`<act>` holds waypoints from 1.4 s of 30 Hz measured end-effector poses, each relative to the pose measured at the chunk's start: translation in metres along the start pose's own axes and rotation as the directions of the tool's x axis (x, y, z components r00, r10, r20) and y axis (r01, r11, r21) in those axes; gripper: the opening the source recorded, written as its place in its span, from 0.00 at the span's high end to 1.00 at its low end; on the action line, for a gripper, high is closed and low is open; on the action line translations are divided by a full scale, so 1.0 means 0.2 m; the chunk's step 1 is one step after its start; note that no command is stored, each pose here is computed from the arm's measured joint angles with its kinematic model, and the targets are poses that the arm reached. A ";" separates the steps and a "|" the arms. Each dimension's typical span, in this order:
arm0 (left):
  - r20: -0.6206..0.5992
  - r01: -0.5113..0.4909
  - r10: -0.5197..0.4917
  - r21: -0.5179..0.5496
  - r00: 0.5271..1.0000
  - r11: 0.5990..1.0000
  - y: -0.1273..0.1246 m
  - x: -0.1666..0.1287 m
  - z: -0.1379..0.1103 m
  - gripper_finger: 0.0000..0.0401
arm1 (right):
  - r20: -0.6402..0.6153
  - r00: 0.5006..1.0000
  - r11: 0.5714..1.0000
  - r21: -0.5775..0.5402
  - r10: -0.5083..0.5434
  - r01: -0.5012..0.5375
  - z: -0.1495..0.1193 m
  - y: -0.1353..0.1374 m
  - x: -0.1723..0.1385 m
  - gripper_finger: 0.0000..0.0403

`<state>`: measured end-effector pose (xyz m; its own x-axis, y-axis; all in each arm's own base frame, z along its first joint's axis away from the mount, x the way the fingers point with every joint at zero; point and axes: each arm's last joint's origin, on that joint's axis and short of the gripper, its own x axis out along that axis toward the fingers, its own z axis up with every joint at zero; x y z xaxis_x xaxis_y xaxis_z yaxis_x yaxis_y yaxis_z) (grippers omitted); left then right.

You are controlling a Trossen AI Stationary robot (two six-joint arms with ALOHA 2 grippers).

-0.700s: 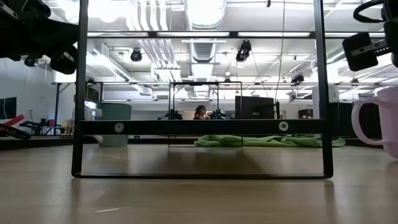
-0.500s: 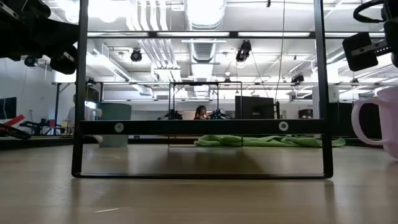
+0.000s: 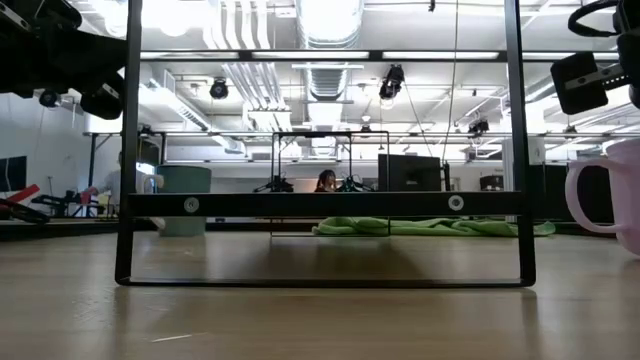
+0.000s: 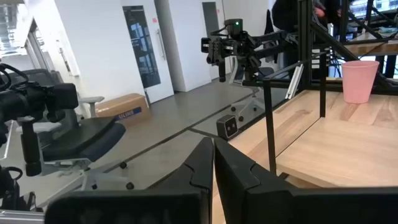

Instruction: Stack small to large cups/mugs on shelf

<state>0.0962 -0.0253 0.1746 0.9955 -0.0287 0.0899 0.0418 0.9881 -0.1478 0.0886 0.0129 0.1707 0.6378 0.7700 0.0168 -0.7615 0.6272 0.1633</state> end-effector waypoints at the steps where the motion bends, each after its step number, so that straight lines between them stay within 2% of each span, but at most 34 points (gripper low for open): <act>1: 0.000 0.000 0.000 0.000 1.000 1.000 0.00 0.00 0.00 1.00 | 0.000 1.000 1.000 0.000 0.000 0.000 0.00 0.00 0.00 0.98; 29: 0.000 0.000 0.000 0.000 1.000 1.000 0.00 0.00 0.00 1.00 | 0.000 1.000 1.000 0.000 0.000 0.000 0.00 0.00 0.00 0.98; 34: 0.000 0.000 0.000 0.000 1.000 1.000 0.00 0.00 0.00 1.00 | 0.000 1.000 0.996 -0.086 -0.001 0.001 0.00 0.00 0.00 0.98; 42: 0.000 0.000 0.000 0.000 1.000 1.000 0.00 0.00 0.00 1.00 | 0.040 0.977 0.977 -0.032 -0.211 0.212 0.01 -0.03 0.00 0.98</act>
<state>0.0963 -0.0253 0.1745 0.9956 -0.0283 0.0896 0.0414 0.9882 -0.1477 0.0930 0.0084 0.1708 0.7881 0.6151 0.0217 -0.6122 0.7797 0.1317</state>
